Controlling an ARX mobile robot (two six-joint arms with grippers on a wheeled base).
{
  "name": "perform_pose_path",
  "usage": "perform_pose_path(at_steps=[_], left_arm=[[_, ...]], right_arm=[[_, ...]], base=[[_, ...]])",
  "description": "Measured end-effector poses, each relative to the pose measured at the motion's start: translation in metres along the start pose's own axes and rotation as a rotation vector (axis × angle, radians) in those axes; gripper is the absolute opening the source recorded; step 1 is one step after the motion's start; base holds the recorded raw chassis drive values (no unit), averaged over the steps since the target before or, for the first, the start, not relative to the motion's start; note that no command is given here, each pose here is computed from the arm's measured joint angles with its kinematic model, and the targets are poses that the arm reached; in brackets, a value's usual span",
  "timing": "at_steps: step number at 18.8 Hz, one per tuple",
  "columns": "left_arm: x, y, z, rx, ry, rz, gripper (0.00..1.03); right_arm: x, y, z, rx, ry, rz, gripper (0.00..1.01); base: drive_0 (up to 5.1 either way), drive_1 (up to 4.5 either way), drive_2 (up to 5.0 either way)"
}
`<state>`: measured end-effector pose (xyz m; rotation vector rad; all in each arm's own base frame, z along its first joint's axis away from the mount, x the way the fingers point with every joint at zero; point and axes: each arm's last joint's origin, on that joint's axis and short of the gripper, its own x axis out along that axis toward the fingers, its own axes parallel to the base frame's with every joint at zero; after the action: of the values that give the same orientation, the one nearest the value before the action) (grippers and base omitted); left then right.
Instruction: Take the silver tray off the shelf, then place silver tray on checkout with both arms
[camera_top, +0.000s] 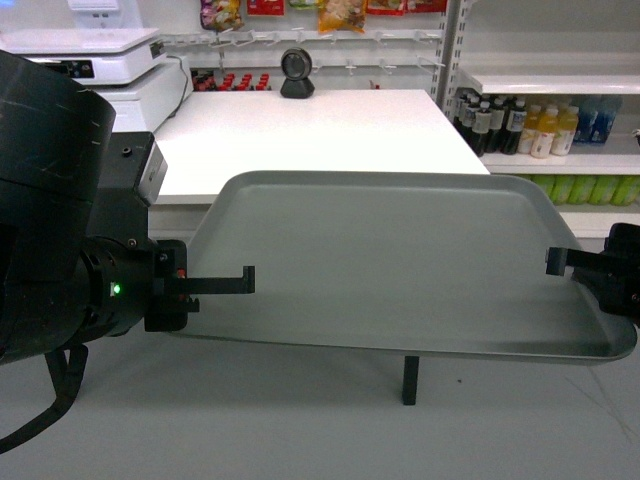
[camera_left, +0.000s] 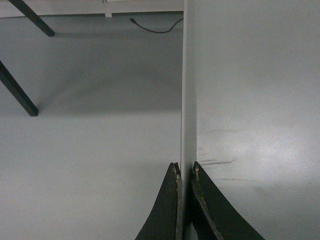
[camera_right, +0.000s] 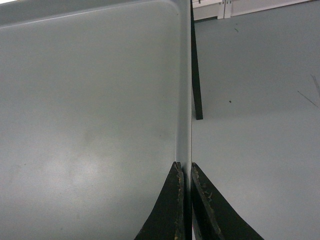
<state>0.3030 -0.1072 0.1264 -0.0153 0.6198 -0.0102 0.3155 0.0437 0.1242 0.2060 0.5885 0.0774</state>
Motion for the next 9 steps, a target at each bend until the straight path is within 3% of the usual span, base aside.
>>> perform_pose_path(at_steps=[9], left_arm=[[0.0,0.0004,0.0003,0.0,-0.002,0.001,0.03]], right_arm=[[-0.0002,0.0002,-0.0004,0.003,0.0,-0.002,0.02]], base=[[-5.0,2.48,2.5]])
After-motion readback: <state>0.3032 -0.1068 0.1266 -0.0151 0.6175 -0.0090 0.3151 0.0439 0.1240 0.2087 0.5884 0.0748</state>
